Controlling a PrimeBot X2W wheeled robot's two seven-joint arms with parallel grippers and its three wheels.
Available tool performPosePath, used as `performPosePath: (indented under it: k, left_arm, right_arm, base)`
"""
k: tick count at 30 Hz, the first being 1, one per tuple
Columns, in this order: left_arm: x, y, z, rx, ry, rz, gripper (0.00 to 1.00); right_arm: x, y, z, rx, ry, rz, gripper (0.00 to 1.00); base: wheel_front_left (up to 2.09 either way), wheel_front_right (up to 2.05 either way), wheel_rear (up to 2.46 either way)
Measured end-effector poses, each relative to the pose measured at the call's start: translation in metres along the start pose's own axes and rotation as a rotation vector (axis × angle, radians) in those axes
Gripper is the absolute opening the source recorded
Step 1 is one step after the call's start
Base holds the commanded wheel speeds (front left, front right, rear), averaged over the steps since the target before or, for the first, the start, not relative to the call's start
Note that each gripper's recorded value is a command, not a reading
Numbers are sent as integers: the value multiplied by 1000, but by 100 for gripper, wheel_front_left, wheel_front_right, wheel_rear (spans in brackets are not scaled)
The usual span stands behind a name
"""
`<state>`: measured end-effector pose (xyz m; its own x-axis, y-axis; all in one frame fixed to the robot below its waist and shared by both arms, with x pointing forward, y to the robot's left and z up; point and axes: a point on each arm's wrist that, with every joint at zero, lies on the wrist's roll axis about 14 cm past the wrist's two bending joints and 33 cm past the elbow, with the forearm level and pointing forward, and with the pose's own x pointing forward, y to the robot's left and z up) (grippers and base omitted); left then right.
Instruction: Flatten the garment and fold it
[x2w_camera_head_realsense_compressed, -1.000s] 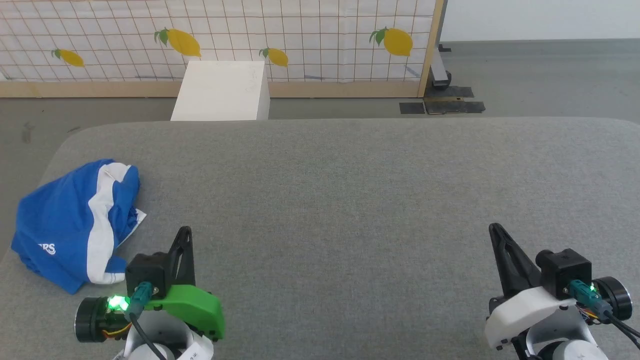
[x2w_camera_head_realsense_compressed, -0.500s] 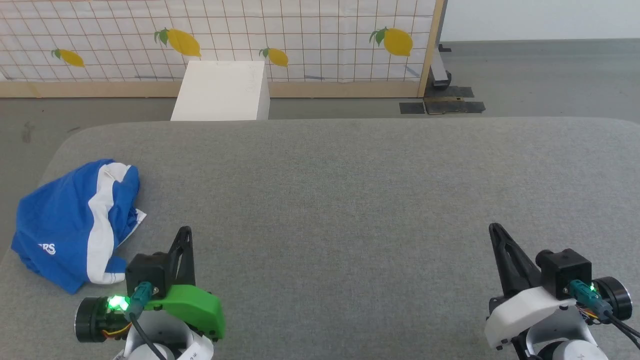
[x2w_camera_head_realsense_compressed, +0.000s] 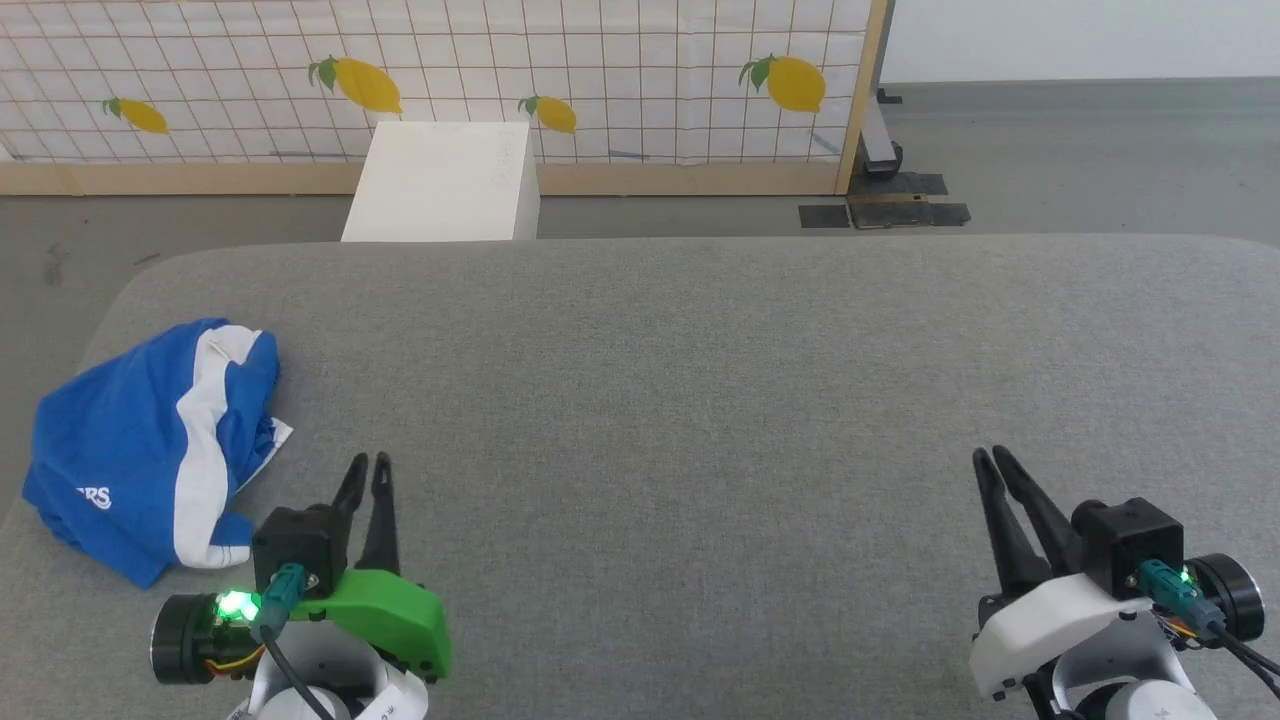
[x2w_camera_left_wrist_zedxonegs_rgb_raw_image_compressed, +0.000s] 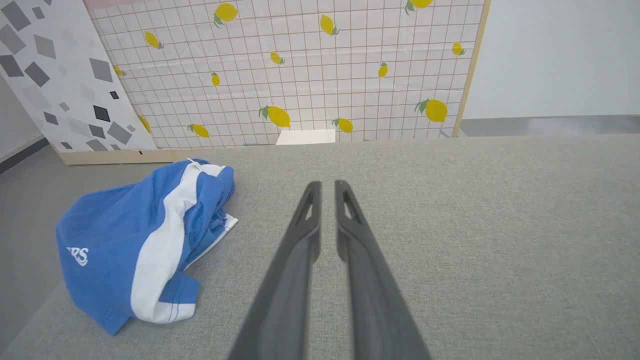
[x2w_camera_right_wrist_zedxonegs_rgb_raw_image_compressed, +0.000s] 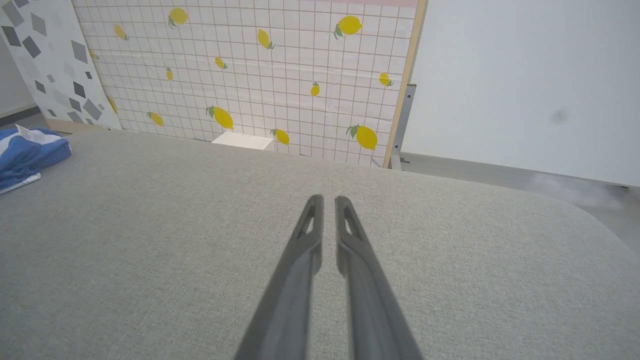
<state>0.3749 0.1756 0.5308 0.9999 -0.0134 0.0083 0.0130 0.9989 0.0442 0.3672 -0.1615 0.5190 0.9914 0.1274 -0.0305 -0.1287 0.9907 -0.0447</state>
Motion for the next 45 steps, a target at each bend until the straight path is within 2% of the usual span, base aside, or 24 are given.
performPosePath:
  k: [45]
  left_arm:
    - [-1,-15,0,-87,-48,-36,100]
  right_arm:
    - [-2,-10,8,24,-76,-29,100]
  base:
    - [0,0,0]
